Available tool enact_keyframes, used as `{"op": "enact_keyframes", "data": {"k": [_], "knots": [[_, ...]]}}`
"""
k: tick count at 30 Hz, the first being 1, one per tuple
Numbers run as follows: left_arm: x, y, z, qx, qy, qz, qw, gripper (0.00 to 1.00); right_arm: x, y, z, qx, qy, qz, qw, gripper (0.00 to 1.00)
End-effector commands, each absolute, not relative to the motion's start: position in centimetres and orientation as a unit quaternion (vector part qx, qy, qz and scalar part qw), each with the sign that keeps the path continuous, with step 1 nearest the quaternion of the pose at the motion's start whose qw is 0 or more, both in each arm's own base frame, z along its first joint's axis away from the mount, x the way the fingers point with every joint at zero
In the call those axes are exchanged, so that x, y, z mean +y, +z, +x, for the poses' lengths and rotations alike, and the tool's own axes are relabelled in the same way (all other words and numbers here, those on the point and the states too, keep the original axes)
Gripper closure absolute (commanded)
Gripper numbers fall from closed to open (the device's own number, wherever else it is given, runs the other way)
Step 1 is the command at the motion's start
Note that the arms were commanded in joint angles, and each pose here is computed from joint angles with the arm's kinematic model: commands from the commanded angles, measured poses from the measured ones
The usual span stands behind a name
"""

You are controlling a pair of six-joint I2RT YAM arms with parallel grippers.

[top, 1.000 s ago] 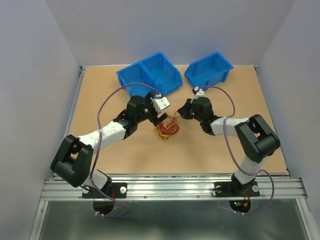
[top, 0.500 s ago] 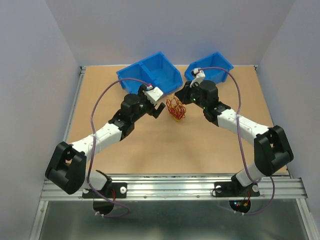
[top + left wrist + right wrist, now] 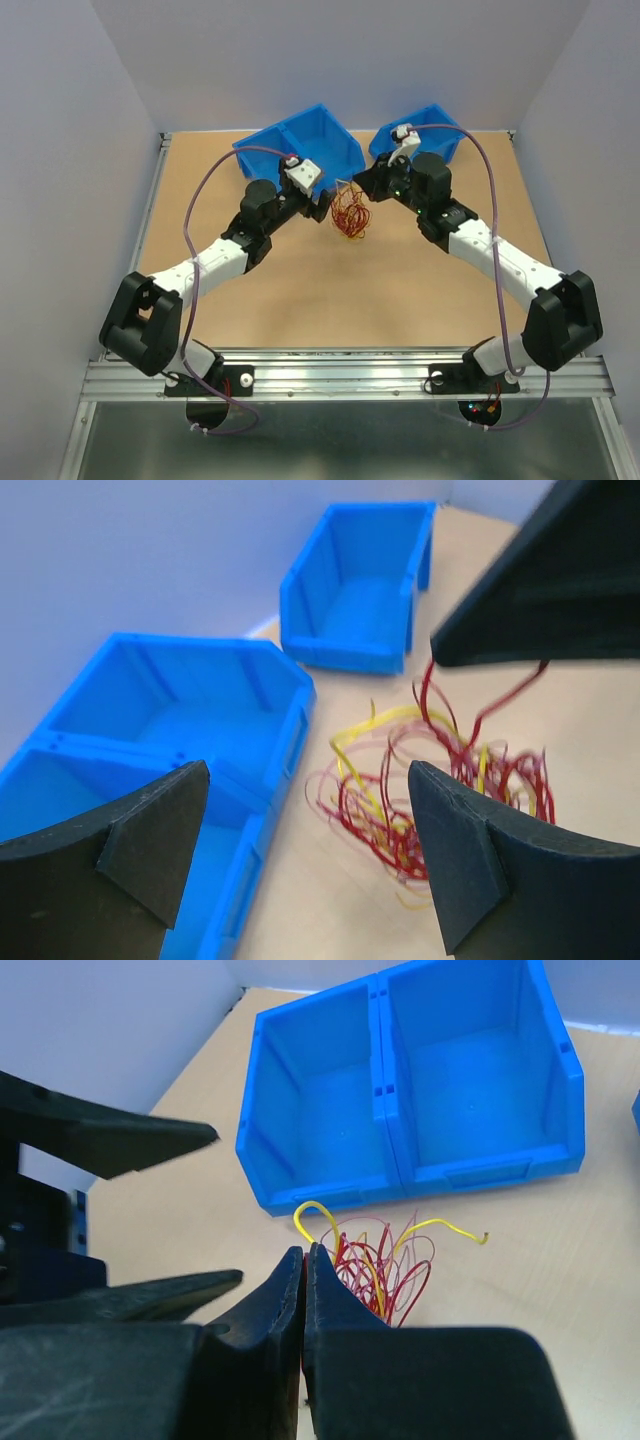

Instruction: Untangle the cables

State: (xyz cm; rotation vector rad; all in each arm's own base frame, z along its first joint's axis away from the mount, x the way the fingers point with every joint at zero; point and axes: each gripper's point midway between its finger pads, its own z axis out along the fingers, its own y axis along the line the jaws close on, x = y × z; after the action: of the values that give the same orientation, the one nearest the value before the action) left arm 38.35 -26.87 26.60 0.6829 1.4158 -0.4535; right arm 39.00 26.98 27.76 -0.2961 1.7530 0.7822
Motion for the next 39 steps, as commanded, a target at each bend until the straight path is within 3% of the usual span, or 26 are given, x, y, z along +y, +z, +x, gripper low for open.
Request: {"op": "enact_keyframes", "data": {"k": [1, 5, 19, 21, 22, 23, 24, 25, 26, 34, 35, 36, 37, 38, 39], "knots": [[-27.7, 26.0, 37.1, 0.594, -0.222, 0.349, 0.690, 0.07, 26.7, 29.3, 37.6, 0.722, 0.337, -0.138, 0.588, 0.99], [-29.2, 25.3, 35.4, 0.566, -0.251, 0.411, 0.669, 0.07, 26.2, 29.1, 36.0, 0.720, 0.344, -0.146, 0.585, 0.99], [-31.6, 22.9, 35.8, 0.578, -0.286, 0.445, 0.622, 0.08, 27.0, 28.9, 32.5, 0.704, 0.384, -0.208, 0.561, 0.99], [-32.0, 22.8, 35.5, 0.575, -0.287, 0.452, 0.619, 0.21, 27.1, 28.9, 32.5, 0.703, 0.385, -0.210, 0.560, 0.99], [-32.1, 22.8, 35.5, 0.575, -0.285, 0.454, 0.618, 0.31, 27.1, 28.8, 32.4, 0.704, 0.386, -0.212, 0.558, 0.99], [-32.2, 22.6, 35.6, 0.579, -0.282, 0.455, 0.615, 0.45, 27.1, 28.6, 32.3, 0.705, 0.386, -0.211, 0.557, 0.99], [-32.3, 22.8, 35.6, 0.580, -0.280, 0.454, 0.616, 0.68, 27.0, 28.3, 32.3, 0.707, 0.384, -0.210, 0.555, 0.99], [-32.2, 22.7, 35.9, 0.584, -0.276, 0.450, 0.616, 0.81, 26.9, 28.3, 32.3, 0.708, 0.382, -0.208, 0.557, 0.99], [-31.8, 22.8, 36.7, 0.596, -0.261, 0.433, 0.623, 1.00, 26.4, 27.5, 32.6, 0.717, 0.370, -0.196, 0.558, 0.99], [-27.0, 25.2, 40.3, 0.650, -0.207, 0.298, 0.668, 1.00, 19.1, 24.2, 33.8, 0.777, 0.235, -0.034, 0.583, 0.98], [-26.7, 25.3, 40.2, 0.650, -0.211, 0.295, 0.668, 1.00, 18.0, 24.0, 34.0, 0.778, 0.214, -0.012, 0.590, 0.95], [-26.7, 25.5, 40.0, 0.648, -0.216, 0.297, 0.668, 1.00, 17.6, 24.3, 33.5, 0.775, 0.214, -0.007, 0.595, 0.80], [-26.7, 26.0, 39.6, 0.642, -0.221, 0.300, 0.670, 1.00, 17.4, 24.0, 33.3, 0.775, 0.214, -0.005, 0.595, 0.72], [-27.1, 26.0, 39.0, 0.637, -0.234, 0.312, 0.665, 1.00, 17.6, 23.5, 32.9, 0.777, 0.220, -0.013, 0.590, 0.53], [-27.4, 26.4, 38.3, 0.630, -0.246, 0.321, 0.663, 1.00, 18.1, 23.2, 32.6, 0.779, 0.227, -0.029, 0.584, 0.46]]}}
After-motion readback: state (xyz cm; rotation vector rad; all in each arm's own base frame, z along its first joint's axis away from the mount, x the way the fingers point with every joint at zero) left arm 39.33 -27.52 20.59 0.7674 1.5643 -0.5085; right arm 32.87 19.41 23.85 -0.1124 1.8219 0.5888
